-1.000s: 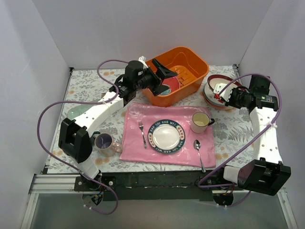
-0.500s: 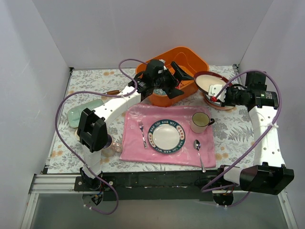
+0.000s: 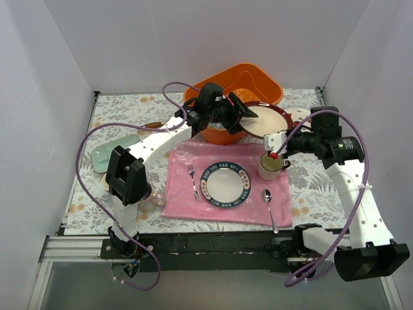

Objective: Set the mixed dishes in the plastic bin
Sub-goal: Pick up the plate at the center of the board.

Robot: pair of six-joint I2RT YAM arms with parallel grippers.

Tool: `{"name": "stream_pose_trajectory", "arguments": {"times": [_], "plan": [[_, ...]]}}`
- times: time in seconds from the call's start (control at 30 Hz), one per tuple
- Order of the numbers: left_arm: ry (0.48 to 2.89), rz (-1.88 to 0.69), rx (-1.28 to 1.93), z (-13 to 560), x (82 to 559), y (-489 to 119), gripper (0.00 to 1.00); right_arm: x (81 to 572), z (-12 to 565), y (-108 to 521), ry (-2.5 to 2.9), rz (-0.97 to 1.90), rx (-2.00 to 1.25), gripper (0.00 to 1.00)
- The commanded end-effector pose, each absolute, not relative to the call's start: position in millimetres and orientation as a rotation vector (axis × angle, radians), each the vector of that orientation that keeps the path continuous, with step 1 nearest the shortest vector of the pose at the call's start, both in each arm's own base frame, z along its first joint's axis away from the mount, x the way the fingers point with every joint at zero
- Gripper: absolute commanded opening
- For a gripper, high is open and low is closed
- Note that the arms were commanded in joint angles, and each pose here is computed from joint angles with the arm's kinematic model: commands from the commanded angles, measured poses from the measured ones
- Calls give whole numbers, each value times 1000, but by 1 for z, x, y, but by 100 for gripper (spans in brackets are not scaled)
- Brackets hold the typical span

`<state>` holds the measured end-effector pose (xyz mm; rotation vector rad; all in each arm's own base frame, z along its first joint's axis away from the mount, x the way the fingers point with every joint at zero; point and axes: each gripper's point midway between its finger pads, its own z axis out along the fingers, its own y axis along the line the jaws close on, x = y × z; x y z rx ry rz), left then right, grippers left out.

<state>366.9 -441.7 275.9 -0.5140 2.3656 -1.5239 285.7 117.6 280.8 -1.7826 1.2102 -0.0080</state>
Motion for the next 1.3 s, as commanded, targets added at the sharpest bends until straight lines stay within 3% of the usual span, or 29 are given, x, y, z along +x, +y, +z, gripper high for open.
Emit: {"name": "stream_pose_trajectory", "arguments": {"times": [0.0,0.07,0.17,0.27,0.4,0.57,0.67,1.0,1.27], "plan": [[2349,-1525,-464,294,354,-432,41,302,345,134,951,-202,-1693,1],[2353,-1488,-463,291,350,-425,26,300,342,135,949,-200,-1696,1],[2356,-1462,-454,290,347,-420,17,301,340,135,957,-198,-1695,1],[2351,-1439,-444,290,344,-415,1,300,337,136,969,-185,-1686,1],[2303,-1398,-402,295,343,-404,0,295,330,140,999,-117,-1661,4],[2127,-1465,-319,320,337,-391,0,285,326,150,1096,58,-1557,41],[2020,-1491,-274,334,333,-378,0,276,333,158,1143,185,-1475,53],[1815,-1498,-136,355,322,-335,0,263,363,180,1343,612,-1101,69],[1737,-1479,-61,366,313,-318,0,295,349,177,1675,887,-588,80]]}}
